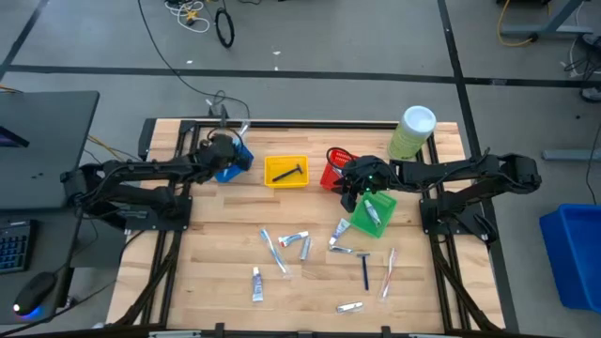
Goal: Pick & Place Travel size toiletries
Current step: Put the blue toothbrush into the blue bin
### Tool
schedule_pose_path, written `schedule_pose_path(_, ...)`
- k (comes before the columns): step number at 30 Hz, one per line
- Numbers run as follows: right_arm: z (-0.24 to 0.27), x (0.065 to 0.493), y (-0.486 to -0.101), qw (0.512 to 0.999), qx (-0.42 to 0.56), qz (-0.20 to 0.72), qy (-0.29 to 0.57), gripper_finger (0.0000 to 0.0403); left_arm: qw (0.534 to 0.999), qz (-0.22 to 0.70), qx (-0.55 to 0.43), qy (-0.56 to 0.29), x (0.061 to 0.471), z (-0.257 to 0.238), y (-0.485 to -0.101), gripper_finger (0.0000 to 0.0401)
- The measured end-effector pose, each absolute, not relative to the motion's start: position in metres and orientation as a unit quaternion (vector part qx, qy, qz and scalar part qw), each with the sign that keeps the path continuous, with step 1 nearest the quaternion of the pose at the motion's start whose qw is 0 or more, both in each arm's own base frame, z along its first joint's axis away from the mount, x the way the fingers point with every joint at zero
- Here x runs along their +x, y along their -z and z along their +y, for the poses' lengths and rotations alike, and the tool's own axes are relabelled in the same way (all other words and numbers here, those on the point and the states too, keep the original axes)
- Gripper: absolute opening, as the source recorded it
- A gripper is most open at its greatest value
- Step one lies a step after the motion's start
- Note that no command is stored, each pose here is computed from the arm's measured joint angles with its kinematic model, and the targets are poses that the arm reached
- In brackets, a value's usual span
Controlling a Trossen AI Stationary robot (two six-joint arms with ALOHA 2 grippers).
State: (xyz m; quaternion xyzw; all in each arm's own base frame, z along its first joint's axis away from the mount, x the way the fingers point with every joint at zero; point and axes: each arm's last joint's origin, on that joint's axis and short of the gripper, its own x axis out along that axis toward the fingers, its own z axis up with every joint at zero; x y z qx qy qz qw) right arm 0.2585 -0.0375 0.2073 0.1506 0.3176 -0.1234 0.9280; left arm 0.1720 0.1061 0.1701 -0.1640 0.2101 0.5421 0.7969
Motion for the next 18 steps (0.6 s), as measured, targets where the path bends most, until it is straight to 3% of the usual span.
schedule_pose_path(18, -0.037, 0.259, -0.207, 0.929, 0.147, 0.318, 0.122, 0.0124, 0.782, 0.235, -0.177, -0.549, 0.155, 0.098, -0.140, 0.0055)
